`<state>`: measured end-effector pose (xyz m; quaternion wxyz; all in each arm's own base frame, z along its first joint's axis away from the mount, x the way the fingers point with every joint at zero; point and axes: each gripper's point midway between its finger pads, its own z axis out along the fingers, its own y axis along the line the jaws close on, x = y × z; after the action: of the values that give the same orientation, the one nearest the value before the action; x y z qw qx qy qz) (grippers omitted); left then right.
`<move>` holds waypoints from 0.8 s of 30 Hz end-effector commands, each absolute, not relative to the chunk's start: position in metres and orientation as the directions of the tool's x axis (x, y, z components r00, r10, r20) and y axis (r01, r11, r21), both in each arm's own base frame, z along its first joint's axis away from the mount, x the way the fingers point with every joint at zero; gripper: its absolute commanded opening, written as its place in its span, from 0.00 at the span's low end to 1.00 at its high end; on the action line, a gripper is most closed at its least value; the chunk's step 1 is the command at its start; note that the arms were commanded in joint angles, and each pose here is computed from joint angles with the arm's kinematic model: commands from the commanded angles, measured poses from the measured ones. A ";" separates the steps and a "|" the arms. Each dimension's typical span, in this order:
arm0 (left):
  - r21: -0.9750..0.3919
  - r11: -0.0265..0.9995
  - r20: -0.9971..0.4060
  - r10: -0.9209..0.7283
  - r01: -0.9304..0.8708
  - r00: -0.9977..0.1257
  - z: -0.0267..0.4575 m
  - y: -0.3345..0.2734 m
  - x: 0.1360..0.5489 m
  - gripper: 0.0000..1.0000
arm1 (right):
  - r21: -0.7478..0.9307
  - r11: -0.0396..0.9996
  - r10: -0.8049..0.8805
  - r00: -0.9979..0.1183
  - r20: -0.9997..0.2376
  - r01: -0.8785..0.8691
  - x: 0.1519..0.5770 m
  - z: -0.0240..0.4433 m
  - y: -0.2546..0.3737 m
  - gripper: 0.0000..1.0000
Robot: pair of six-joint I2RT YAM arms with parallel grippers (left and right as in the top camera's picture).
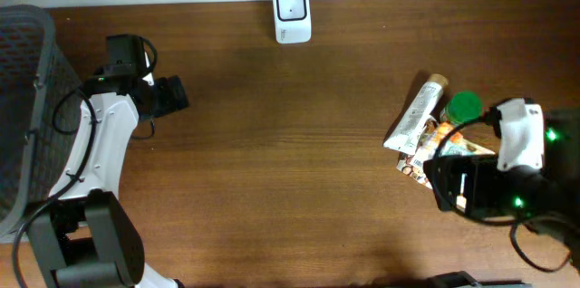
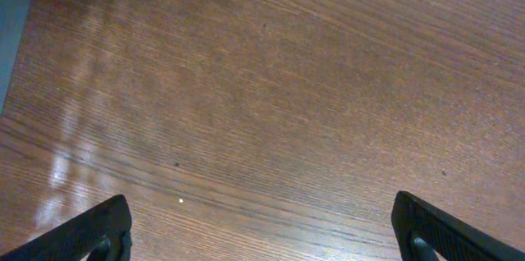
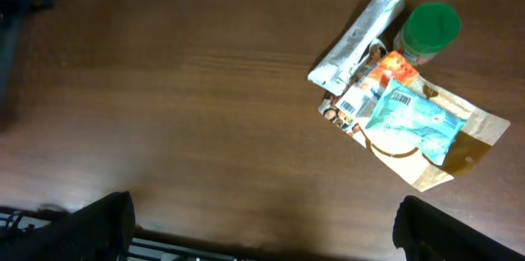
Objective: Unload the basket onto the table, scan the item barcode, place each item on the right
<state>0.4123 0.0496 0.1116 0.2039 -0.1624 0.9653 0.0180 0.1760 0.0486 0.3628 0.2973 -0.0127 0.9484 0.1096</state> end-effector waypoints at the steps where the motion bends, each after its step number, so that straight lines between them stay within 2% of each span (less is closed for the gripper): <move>1: -0.019 0.947 -0.407 -0.301 -0.321 -0.862 0.114 0.053 0.413 0.99 | 0.196 0.977 0.050 -0.806 -0.589 -0.082 0.168 0.368 0.046 0.98; 3: -0.019 0.947 -0.407 -0.301 -0.321 -0.862 0.114 0.053 0.413 0.99 | 0.195 0.977 0.050 -0.804 -0.593 -0.083 0.169 0.368 0.046 0.98; 9: -0.019 0.947 -0.407 -0.301 -0.321 -0.862 0.114 0.053 0.413 0.99 | 0.050 0.998 0.054 -0.757 -0.651 0.028 0.202 0.372 0.017 0.98; 12: -0.019 0.947 -0.407 -0.301 -0.321 -0.862 0.114 0.053 0.413 0.99 | 0.043 0.999 0.031 -0.639 -0.769 -0.003 0.224 0.379 0.018 0.98; 16: -0.019 0.947 -0.407 -0.301 -0.321 -0.862 0.114 0.053 0.413 0.99 | 0.023 0.997 -0.014 -0.449 -0.893 -0.077 0.239 0.359 0.026 0.98; 20: -0.019 0.947 -0.407 -0.301 -0.322 -0.862 0.114 0.053 0.413 0.99 | 0.026 0.993 0.003 -0.191 -0.982 -0.118 0.241 0.311 0.031 0.98; 24: -0.019 0.947 -0.407 -0.301 -0.321 -0.862 0.114 0.053 0.413 0.99 | 0.030 0.991 0.026 -0.029 -0.999 -0.132 0.241 0.265 0.033 0.98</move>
<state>0.4121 0.0496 0.1116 0.2035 -0.1625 0.9653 0.0182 0.2421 0.0316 0.2968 0.6773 -0.0308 0.7330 0.0553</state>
